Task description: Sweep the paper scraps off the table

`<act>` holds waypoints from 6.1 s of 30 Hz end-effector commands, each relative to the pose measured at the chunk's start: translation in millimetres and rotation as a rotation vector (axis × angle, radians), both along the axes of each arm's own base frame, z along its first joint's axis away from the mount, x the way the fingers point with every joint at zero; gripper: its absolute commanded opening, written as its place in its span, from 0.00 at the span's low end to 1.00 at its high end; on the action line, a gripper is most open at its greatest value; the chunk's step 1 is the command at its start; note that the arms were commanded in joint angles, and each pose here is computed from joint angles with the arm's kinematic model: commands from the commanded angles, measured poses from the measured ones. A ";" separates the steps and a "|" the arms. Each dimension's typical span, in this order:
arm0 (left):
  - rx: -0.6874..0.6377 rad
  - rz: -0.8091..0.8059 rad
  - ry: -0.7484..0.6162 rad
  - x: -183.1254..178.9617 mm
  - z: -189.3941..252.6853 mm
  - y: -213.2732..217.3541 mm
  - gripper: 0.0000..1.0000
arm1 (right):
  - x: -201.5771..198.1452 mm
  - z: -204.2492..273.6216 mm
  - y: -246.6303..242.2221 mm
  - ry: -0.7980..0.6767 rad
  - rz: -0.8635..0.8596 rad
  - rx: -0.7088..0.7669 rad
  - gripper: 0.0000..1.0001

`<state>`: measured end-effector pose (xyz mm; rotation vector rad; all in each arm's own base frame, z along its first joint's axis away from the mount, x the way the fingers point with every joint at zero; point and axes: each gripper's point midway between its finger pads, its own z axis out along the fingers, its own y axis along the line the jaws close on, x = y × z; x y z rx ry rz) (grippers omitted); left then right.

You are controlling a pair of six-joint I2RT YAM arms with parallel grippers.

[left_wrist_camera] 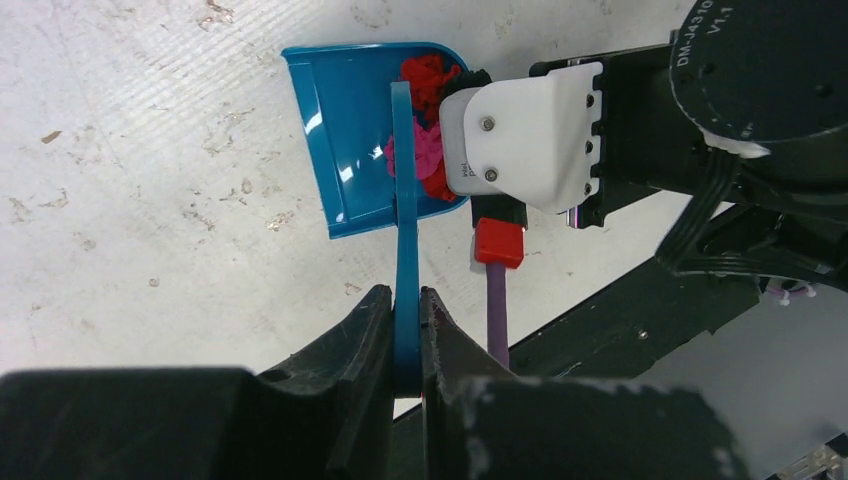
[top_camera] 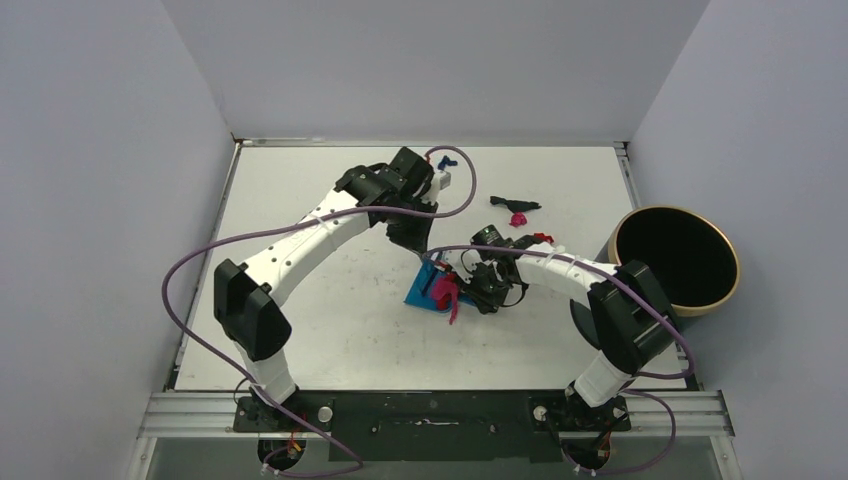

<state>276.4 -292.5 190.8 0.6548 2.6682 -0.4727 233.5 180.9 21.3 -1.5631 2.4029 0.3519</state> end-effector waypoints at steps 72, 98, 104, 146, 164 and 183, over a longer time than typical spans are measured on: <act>-0.589 0.164 0.023 2.0 -20.2 -41.0 0.00 | -13.0 14.8 -7.7 0.008 0.127 0.197 0.08; -0.534 0.160 -0.067 3.5 2.8 -13.7 0.00 | -17.0 23.9 -13.9 -0.008 0.116 0.183 0.07; -0.602 0.139 -0.105 -0.7 35.9 -15.3 0.00 | -16.8 17.8 -14.9 -0.002 0.105 0.176 0.07; 0.423 0.308 -0.524 253.8 -9.7 101.9 0.00 | 36.6 25.2 -21.7 -0.083 -0.117 0.128 0.05; 0.228 0.117 -0.221 168.9 -48.9 50.9 0.00 | 37.5 28.7 -30.7 -0.081 -0.138 0.094 0.05; -0.076 0.187 -0.263 40.5 37.6 78.3 0.00 | 10.2 27.7 -41.0 -0.028 -0.109 0.072 0.05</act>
